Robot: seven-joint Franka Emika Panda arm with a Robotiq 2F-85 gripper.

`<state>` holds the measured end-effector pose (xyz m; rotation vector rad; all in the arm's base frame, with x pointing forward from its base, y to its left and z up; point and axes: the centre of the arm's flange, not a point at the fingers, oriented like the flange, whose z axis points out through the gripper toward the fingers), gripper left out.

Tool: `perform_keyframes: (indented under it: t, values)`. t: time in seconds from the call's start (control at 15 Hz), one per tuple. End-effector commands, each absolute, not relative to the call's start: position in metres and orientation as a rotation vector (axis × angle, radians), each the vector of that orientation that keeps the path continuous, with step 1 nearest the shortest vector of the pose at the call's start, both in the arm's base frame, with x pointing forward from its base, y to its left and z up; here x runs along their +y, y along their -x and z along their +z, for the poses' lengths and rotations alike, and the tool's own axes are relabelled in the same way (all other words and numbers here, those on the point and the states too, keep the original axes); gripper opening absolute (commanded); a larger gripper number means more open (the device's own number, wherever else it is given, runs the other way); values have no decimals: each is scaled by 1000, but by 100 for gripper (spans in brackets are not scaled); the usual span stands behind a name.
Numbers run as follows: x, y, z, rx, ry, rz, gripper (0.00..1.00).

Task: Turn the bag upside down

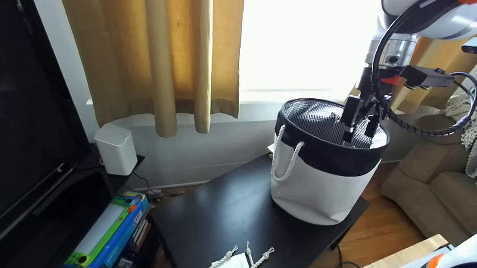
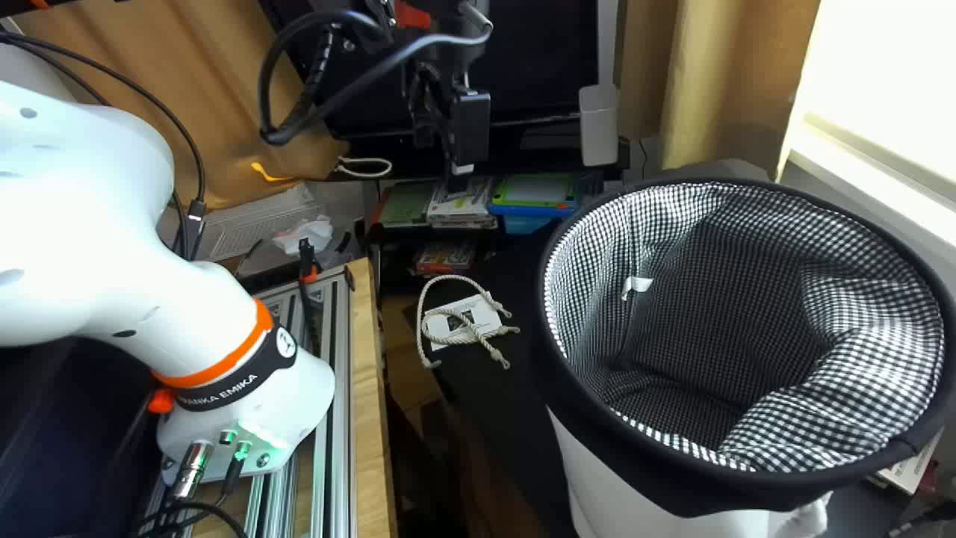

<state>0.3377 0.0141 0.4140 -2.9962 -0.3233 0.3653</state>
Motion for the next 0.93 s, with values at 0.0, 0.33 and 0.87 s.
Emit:
perform_keyframes:
  t: [0.0, 0.33, 0.87]
  values:
    - [14, -338, 414, -323, 2996, 366, 100]
    - [11, -333, 423, -300, 3020, 340, 100]
    - [16, -409, 387, -433, 3237, 192, 100]
